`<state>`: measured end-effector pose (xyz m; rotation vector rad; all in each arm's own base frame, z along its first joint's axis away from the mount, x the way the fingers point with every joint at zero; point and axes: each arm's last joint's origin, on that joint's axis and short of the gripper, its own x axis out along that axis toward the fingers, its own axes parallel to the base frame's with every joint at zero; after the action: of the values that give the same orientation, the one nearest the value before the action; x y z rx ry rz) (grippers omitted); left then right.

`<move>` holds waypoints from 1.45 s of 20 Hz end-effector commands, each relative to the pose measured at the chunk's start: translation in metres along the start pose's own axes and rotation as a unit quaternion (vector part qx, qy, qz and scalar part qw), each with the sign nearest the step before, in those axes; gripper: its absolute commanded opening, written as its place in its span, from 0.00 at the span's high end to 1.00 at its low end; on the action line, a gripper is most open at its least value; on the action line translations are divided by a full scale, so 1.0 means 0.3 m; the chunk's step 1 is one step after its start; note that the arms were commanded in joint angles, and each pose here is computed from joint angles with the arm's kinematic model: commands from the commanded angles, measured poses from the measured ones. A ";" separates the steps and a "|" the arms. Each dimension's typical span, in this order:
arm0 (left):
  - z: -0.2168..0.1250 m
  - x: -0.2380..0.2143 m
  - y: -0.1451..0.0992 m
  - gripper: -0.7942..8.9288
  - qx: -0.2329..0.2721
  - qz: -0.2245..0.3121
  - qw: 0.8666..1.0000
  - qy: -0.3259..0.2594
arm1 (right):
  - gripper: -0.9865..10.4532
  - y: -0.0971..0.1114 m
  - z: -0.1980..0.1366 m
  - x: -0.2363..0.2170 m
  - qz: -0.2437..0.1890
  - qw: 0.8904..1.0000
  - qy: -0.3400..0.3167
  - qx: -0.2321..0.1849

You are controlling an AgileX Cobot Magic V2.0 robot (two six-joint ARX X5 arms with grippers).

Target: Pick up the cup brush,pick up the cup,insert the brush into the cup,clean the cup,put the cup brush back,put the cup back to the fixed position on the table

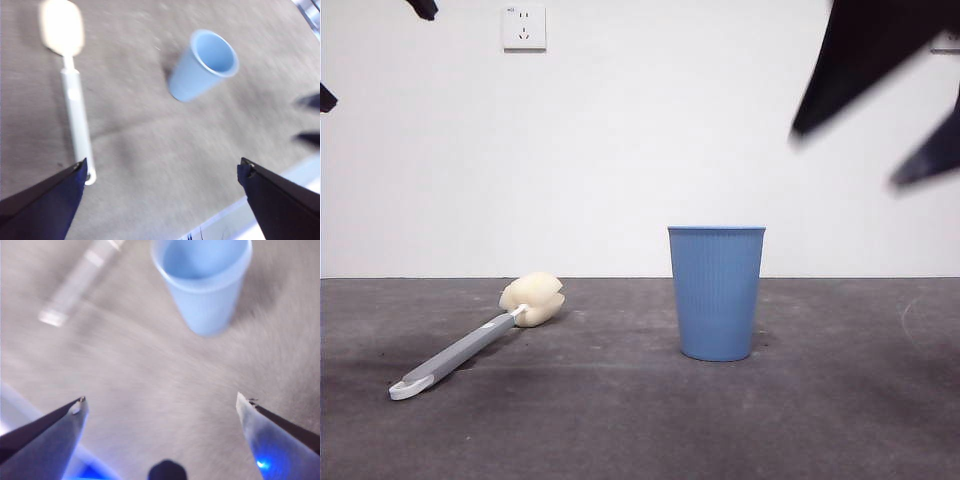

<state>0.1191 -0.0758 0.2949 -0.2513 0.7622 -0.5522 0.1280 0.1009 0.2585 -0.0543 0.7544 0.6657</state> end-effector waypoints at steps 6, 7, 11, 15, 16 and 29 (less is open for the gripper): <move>-0.036 0.001 0.003 0.43 0.043 -0.038 0.996 0.063 | 0.48 0.038 0.058 -0.162 0.048 0.998 0.042 -0.001; -0.040 0.001 0.005 0.50 0.042 -0.035 0.996 0.070 | 0.48 0.037 0.055 -0.163 0.047 0.998 0.046 -0.001; -0.048 0.000 0.008 0.75 0.039 -0.031 0.995 0.081 | 0.68 0.035 0.043 -0.164 0.043 0.997 0.065 0.002; -0.048 0.000 0.008 0.93 0.039 -0.031 0.995 0.081 | 0.93 0.036 0.045 -0.164 0.044 0.997 0.062 0.002; -0.048 -0.001 0.008 0.93 0.039 -0.031 0.995 0.081 | 0.93 0.036 0.045 -0.164 0.044 0.997 0.062 0.002; -0.048 0.000 0.008 0.92 0.051 -0.029 0.995 0.080 | 0.91 0.035 0.047 -0.164 0.040 0.997 0.059 0.001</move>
<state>0.1100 -0.0740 0.2856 -0.1496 0.8823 -0.6653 0.1042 0.0864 0.3017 -0.0580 0.8838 0.7418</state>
